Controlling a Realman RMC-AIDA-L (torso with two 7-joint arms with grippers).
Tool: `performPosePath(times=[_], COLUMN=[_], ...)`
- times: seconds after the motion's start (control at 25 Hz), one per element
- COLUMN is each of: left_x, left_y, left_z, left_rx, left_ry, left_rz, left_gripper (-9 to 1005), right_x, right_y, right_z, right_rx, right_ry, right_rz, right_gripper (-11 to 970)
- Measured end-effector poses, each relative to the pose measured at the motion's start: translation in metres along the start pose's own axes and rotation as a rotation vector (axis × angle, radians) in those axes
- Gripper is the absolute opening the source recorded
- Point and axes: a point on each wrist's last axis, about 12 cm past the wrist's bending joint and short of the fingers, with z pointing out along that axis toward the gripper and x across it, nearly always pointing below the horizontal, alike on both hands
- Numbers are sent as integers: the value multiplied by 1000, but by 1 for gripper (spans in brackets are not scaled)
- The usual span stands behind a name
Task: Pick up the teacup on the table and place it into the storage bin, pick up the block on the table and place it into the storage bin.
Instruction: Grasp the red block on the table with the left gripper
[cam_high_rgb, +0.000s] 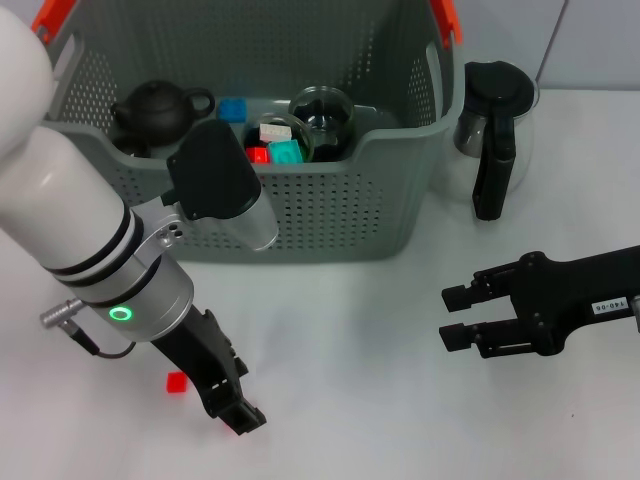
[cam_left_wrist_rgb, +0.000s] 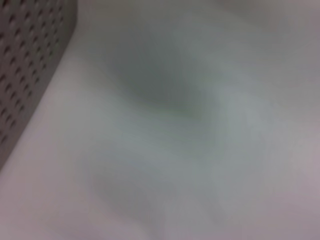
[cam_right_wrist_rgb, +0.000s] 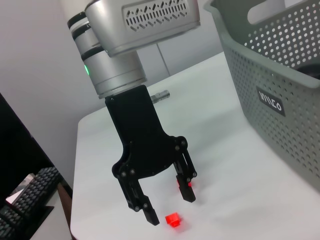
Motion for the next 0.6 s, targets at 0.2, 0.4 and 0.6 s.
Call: performPosePath(times=[0.2, 0.4, 0.6], left_x=[-1, -3, -2], left_y=[1, 0, -1], left_z=[2, 2, 7], left_rx=[-13, -27, -32], left_ry=[24, 37, 69], left_rz=[-90, -177, -200], left_gripper=[636, 630, 625], right_x=[1, 0, 1], right_y=[0, 0, 0], right_z=[-1, 0, 0], right_rx=[2, 0, 0], right_ry=[-2, 1, 1], right_rz=[0, -1, -1], right_gripper=[562, 562, 562])
